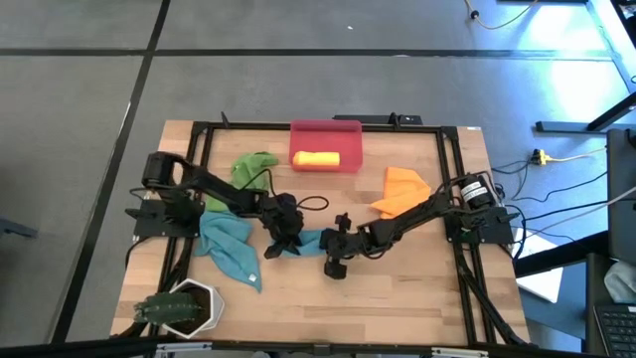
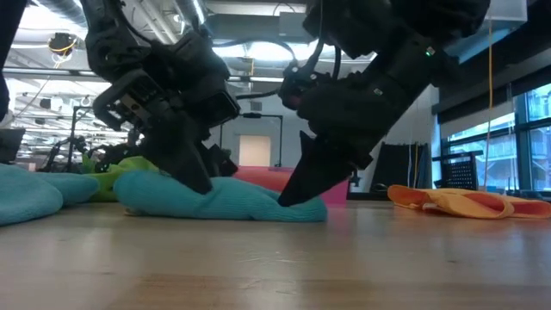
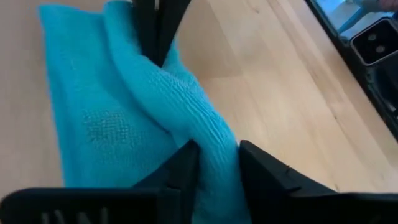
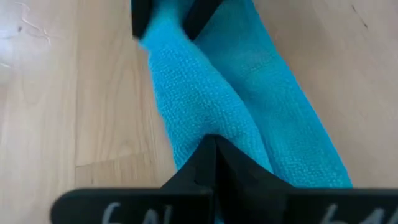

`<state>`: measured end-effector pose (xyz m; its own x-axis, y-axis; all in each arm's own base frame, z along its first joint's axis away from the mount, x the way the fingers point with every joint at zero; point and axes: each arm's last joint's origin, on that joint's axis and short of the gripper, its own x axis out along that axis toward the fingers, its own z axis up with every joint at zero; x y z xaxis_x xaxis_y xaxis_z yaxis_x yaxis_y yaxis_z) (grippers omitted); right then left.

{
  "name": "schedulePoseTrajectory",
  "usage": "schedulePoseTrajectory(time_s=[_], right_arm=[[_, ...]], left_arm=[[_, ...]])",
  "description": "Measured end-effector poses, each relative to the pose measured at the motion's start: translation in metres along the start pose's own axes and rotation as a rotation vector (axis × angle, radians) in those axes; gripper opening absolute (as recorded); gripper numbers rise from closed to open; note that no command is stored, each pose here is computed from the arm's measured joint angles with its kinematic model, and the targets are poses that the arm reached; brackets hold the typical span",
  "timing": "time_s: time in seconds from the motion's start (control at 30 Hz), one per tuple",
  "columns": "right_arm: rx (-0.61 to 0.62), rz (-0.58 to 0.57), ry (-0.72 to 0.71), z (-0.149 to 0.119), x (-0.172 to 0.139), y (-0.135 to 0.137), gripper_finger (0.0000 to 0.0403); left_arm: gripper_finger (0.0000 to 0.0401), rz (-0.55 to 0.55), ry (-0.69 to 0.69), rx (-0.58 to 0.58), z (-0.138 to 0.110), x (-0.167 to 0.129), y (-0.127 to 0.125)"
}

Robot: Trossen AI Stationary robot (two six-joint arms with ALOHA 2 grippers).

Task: Roll microfiber towels into tight, uniform cylinder then place into a basket
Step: Roll the left blue microfiber cloth

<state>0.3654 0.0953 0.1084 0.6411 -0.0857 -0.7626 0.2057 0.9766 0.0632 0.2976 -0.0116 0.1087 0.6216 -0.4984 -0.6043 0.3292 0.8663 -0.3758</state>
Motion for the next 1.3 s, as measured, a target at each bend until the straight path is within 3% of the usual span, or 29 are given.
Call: schedulePoseTrajectory(time_s=[0.23, 0.4, 0.6, 0.8, 1.07, 1.3], right_arm=[[0.050, 0.008, 0.023, -0.001, 0.000, -0.002, 0.0005], [0.141, 0.026, 0.041, 0.000, 0.002, -0.007, 0.0005], [0.218, 0.038, 0.055, 0.002, 0.004, -0.013, 0.0005], [0.273, 0.053, 0.068, 0.003, 0.005, -0.017, 0.0005], [0.356, 0.092, 0.094, 0.007, 0.008, -0.028, 0.0005], [0.379, 0.109, 0.106, 0.010, 0.010, -0.035, 0.0005]], left_arm=[[0.0130, 0.172, 0.025, 0.066, 0.012, -0.034, -0.013], [0.0143, 0.248, 0.012, 0.166, 0.020, -0.044, -0.035], [0.0147, 0.360, 0.067, 0.402, 0.013, -0.024, -0.071], [0.0148, 0.502, 0.063, 0.527, 0.008, -0.007, -0.087], [0.0148, 0.529, 0.110, 0.569, 0.014, 0.016, -0.087], [0.0164, 0.591, 0.289, 0.550, 0.022, 0.036, -0.077]])
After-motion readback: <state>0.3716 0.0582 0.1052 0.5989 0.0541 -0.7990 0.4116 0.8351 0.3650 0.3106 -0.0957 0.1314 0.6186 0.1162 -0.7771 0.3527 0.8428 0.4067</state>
